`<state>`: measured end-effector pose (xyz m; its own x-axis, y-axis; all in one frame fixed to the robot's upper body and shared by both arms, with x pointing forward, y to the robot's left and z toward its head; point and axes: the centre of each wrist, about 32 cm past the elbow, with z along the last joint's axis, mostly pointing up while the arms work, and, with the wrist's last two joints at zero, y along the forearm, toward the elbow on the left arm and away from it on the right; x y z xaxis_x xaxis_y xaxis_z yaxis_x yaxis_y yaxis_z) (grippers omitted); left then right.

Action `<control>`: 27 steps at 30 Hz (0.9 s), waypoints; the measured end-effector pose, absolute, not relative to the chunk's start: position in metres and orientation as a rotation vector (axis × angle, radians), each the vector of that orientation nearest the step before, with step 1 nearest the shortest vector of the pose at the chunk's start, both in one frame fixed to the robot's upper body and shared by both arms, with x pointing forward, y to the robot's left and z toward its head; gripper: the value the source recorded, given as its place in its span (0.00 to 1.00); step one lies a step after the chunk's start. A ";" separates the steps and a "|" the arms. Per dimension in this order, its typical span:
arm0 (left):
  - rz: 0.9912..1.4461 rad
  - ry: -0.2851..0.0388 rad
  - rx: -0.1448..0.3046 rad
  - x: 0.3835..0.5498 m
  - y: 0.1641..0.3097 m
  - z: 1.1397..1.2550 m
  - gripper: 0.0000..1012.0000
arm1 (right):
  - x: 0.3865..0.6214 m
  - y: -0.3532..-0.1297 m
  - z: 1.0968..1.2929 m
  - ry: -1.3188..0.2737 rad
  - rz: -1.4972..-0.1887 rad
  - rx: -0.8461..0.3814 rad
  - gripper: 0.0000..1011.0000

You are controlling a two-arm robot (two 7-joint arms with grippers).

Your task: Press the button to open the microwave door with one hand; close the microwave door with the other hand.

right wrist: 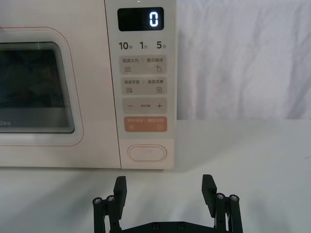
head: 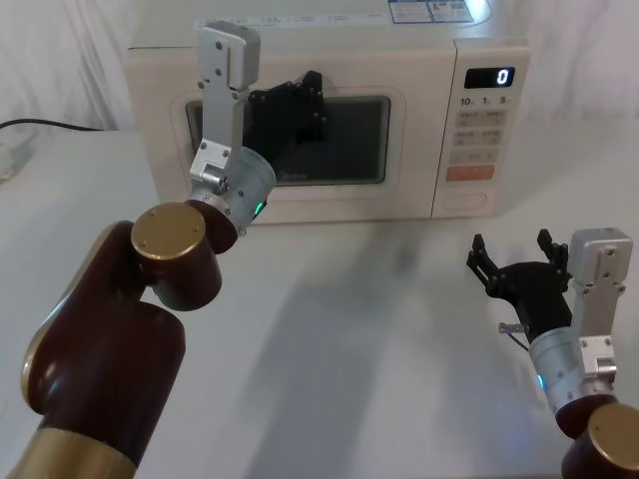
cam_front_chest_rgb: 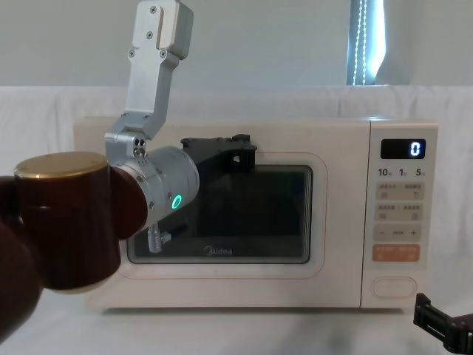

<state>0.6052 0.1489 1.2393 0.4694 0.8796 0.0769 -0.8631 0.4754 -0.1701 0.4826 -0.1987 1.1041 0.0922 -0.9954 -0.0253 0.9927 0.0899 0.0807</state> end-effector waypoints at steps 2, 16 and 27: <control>1.070 -0.161 -0.114 0.605 0.149 1.239 0.00 | 0.483 -0.199 1.104 -0.039 -1.479 0.084 0.99; 1.047 -0.151 -0.141 0.576 0.154 1.239 0.00 | 0.483 -0.199 1.104 -0.039 -1.479 0.084 0.99; 1.088 -0.122 -0.133 0.544 0.177 1.231 0.00 | 0.483 -0.199 1.104 -0.039 -1.479 0.084 0.99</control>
<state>0.5441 0.1773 1.2305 0.4593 0.8877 0.0336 -0.8731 0.4580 -0.1672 0.4826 -0.1987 1.1041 0.0921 -0.9954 -0.0252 0.9927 0.0898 0.0808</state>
